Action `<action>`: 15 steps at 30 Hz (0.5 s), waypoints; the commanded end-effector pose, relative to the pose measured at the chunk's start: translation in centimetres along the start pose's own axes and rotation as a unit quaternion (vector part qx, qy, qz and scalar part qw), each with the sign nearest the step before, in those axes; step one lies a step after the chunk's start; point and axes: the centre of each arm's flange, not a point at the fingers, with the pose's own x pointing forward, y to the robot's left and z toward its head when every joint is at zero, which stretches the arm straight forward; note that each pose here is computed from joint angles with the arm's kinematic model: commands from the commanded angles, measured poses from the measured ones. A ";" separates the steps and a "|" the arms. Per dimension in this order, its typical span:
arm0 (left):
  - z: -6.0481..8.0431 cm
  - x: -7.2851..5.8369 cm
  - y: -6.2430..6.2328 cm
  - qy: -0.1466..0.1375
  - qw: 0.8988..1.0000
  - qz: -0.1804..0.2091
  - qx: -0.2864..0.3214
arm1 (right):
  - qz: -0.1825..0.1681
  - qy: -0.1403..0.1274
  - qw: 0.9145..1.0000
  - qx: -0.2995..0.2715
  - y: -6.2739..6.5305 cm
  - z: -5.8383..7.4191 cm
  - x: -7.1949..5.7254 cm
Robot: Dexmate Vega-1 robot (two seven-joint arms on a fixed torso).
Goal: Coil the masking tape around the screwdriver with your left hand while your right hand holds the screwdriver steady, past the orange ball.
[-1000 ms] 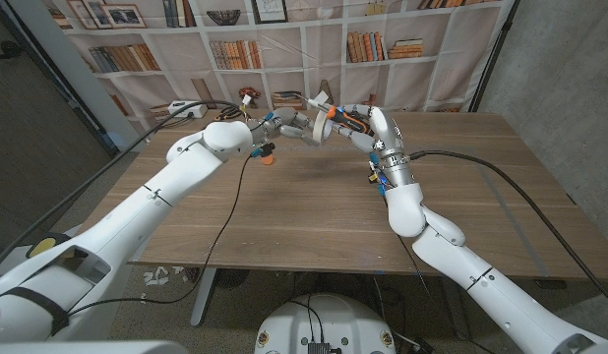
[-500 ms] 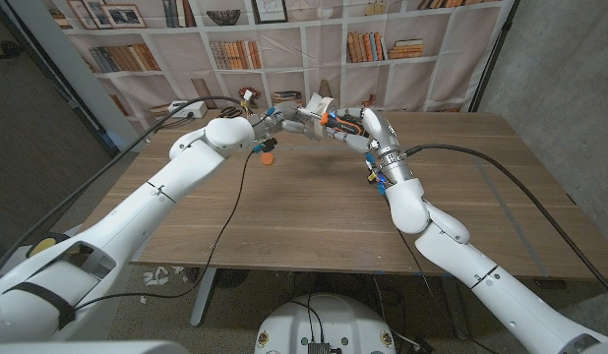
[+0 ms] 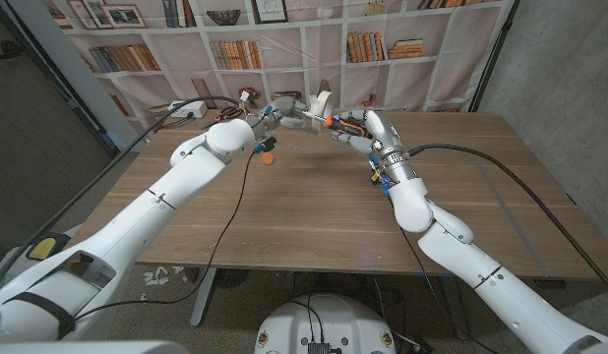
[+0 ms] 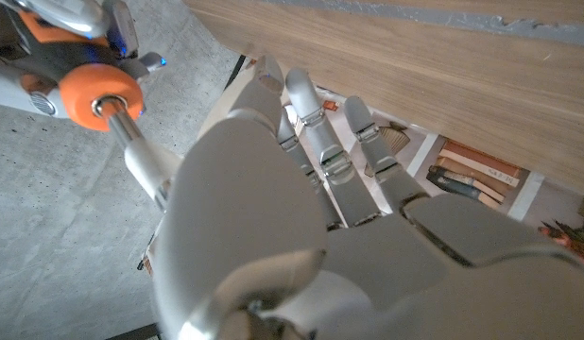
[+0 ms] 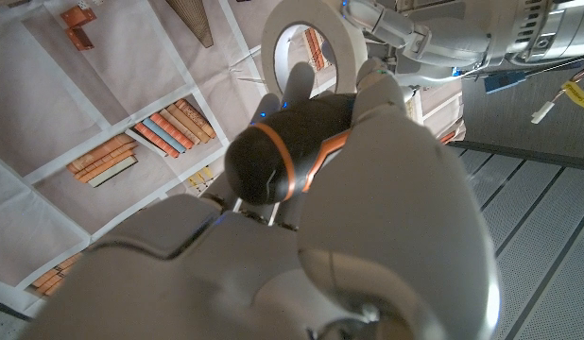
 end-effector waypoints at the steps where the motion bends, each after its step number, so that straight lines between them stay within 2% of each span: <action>1: 0.2 -0.4 0.9 -0.010 0.995 0.101 0.021 | 0.004 0.005 1.000 0.001 -0.1 -0.7 -0.3; 7: -0.1 0.0 1.3 -0.025 0.992 0.125 0.007 | 0.003 0.005 1.000 0.001 -0.2 -0.7 -0.4; 15: 0.3 0.5 1.2 -0.062 0.985 0.162 -0.008 | 0.000 0.008 1.000 0.001 -0.3 -1.0 -0.5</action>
